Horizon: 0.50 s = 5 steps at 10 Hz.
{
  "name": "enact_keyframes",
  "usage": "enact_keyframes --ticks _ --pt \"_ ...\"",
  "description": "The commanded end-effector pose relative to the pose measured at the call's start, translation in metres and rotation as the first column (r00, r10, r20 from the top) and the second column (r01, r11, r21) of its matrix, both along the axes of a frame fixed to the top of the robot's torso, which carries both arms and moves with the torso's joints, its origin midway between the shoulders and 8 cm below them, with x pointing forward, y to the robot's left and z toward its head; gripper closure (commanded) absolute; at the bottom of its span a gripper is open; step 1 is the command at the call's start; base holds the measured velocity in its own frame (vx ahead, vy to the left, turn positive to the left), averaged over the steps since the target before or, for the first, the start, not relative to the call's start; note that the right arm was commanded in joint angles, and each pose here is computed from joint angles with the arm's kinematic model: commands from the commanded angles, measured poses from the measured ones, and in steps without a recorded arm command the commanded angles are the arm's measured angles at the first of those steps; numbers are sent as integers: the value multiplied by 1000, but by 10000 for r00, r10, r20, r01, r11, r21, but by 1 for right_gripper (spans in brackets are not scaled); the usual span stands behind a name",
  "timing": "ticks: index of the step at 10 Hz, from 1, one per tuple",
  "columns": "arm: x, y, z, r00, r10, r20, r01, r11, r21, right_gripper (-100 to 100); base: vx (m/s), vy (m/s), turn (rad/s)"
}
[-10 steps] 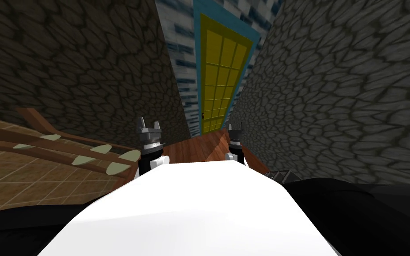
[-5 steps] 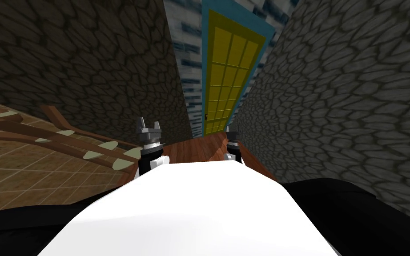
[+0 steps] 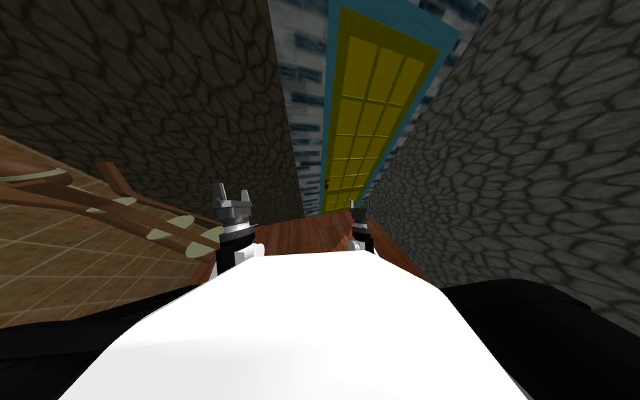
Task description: Pull the door open
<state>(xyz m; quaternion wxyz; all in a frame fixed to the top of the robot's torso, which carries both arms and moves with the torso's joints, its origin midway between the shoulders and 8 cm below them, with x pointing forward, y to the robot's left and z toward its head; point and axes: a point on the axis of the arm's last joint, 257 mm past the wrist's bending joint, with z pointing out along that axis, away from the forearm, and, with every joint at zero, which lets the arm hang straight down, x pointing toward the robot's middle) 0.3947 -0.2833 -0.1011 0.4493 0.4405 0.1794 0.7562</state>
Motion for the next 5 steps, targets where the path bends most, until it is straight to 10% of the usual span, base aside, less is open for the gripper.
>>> enact_keyframes --ticks 1,5 --pt "4 -3 -14 9996 250 -142 -242 9983 534 -100 92 -28 180" --pt "12 -8 -48 9956 787 -504 -685 9814 1793 -100 91 -39 174"
